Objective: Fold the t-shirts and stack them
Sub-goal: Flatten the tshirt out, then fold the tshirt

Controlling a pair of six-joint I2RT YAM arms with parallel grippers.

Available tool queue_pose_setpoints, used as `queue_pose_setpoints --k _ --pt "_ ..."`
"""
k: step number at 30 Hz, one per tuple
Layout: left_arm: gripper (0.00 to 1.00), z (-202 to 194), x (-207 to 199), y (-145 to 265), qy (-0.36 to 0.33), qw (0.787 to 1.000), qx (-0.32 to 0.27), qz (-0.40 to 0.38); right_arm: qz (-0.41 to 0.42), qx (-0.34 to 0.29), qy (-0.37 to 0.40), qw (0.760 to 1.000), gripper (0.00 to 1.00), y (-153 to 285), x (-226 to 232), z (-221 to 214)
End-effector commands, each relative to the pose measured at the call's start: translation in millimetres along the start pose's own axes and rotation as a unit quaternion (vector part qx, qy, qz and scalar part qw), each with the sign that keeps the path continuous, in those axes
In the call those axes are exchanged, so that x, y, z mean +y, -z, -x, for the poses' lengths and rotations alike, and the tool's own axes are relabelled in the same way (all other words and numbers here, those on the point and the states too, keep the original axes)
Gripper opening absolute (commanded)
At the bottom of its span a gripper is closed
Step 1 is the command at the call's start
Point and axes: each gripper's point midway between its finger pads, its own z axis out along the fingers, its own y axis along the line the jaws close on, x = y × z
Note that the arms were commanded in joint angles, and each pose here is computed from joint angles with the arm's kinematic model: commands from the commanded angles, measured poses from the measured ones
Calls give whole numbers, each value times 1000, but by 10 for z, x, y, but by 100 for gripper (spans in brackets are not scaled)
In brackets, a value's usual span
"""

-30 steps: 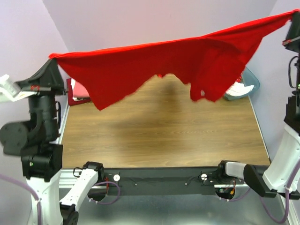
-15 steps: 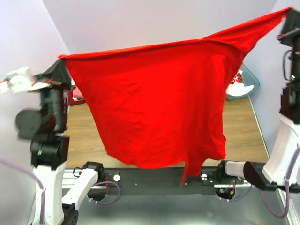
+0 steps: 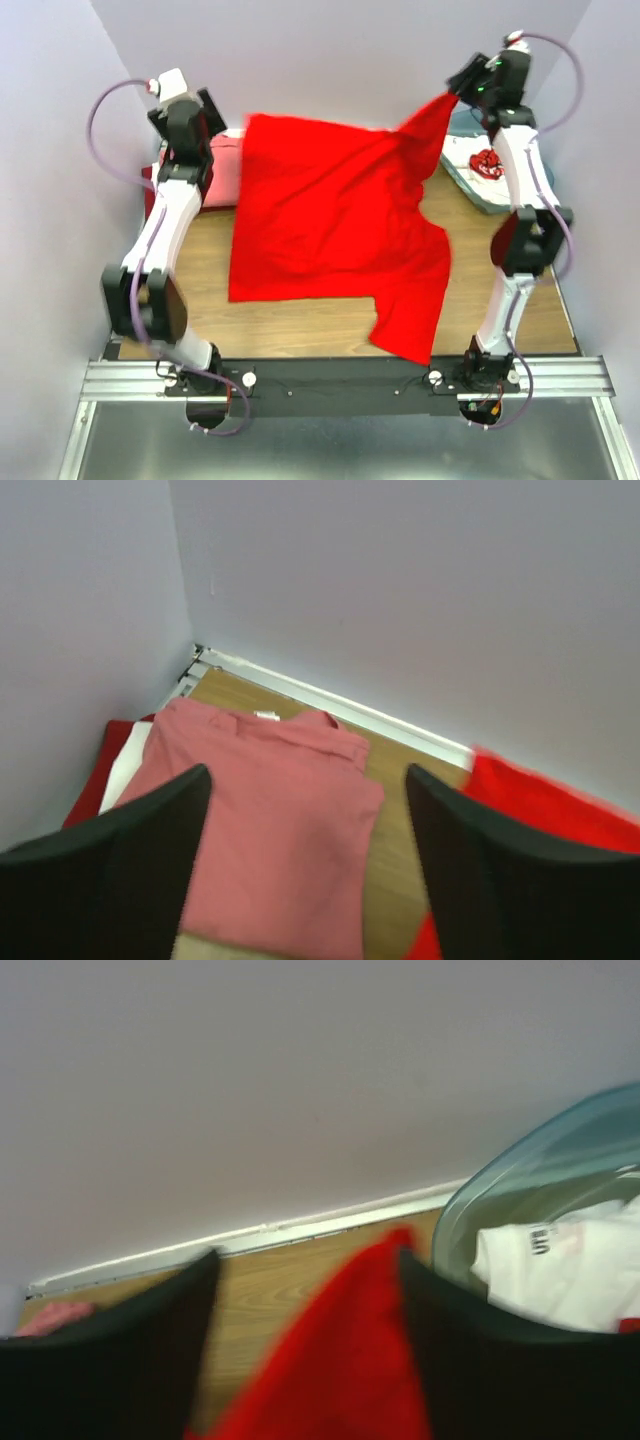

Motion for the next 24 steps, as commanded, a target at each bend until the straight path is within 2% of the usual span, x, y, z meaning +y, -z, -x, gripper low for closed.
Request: queue_pose_setpoints --k 1,2,4,5,6,7,8,9,10,11,12,15,16,18,19,24 --pt "94 322 -75 -388 21 999 -21 24 41 54 -29 997 99 -450 68 -439" --pt "95 174 -110 -458 13 1000 2 18 35 69 -21 997 100 -458 78 -567" --pt "95 144 -209 -434 9 1000 17 -9 19 79 -7 997 100 -390 13 -674" --pt "95 149 -214 -382 8 1000 22 -15 16 109 2 994 100 -360 54 -979" --pt "95 63 -211 -322 3 999 39 -22 15 118 22 993 100 -302 61 -1062" --pt "95 -202 -143 -272 -6 997 68 -19 13 115 30 993 100 -193 110 -1020" --pt "95 -209 -116 -135 -3 997 74 -24 8 148 41 988 100 -106 65 -1324" --pt "95 -343 -105 -52 0 995 90 -32 8 158 47 986 100 -31 63 -1402" --pt "95 -717 -5 58 -7 991 127 -28 -1 169 52 984 100 42 21 -1517" --pt "95 -718 -11 212 -1 991 127 -40 5 167 57 984 100 171 118 -1491" --pt "95 -1059 52 347 -1 986 161 -40 0 199 59 978 100 276 53 -1775" --pt "95 -1273 15 674 7 981 182 -61 4 212 66 975 100 518 120 -1897" --pt "95 -1500 63 789 12 977 206 -58 -3 230 69 971 100 604 80 -2070" --pt "95 -1581 24 984 21 973 219 -74 8 234 71 970 100 750 217 -2127" --pt "94 -1696 65 1091 31 970 232 -71 10 252 72 965 100 841 248 -2297" --pt "93 -2214 289 1432 31 950 308 -34 15 283 54 957 100 1123 389 -2624"
